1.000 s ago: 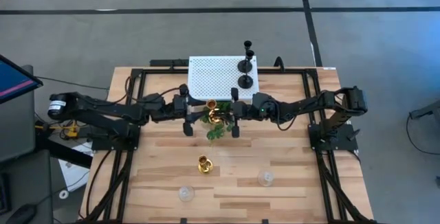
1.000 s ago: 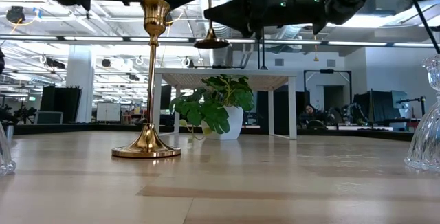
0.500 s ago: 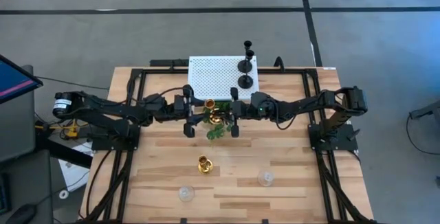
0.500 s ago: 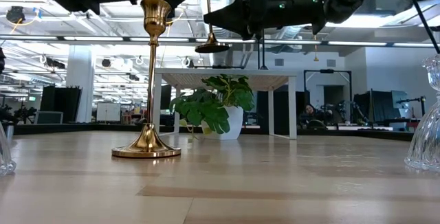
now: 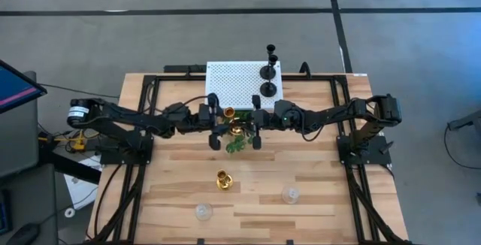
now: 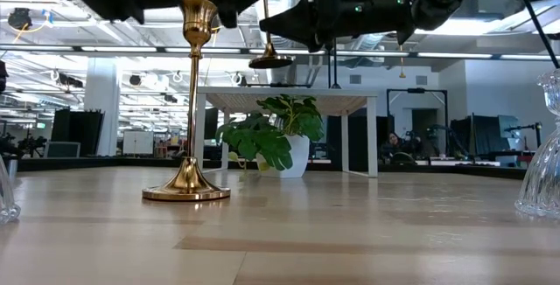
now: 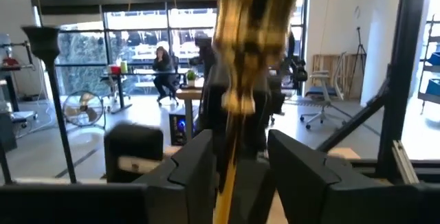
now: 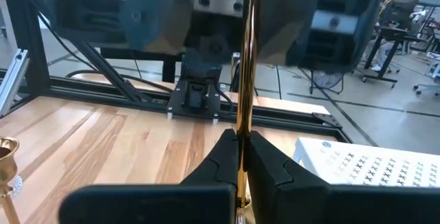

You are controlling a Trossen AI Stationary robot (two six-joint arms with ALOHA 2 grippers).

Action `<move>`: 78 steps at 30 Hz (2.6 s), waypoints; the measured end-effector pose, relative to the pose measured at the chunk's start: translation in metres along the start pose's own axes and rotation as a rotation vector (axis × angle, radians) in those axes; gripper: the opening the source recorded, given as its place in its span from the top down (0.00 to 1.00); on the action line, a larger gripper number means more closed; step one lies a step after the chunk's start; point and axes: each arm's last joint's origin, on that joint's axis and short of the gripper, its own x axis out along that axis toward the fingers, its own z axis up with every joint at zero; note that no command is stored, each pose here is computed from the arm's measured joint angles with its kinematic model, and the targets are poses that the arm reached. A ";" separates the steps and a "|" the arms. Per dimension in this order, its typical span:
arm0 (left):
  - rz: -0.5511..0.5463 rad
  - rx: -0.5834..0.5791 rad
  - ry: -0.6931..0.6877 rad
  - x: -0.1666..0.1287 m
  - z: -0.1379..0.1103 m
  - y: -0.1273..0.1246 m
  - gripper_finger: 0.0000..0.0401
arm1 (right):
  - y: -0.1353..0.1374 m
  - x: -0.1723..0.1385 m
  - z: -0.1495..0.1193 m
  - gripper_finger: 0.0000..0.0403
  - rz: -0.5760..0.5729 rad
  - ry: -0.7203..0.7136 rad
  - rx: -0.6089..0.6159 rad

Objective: Pick & Place candle stick holders
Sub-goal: Put the left gold candle holder on the shelf

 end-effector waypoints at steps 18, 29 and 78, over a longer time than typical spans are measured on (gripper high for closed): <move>0.001 0.022 -0.014 0.003 0.010 0.001 0.81 | 0.000 0.000 -0.002 1.00 0.002 0.017 0.002; 0.006 0.039 -0.010 0.003 0.010 0.001 0.97 | 0.000 0.000 -0.001 1.00 0.004 0.010 0.010; 0.279 0.167 0.044 -0.019 0.059 0.055 0.97 | 0.030 -0.137 0.007 1.00 -0.206 0.271 0.058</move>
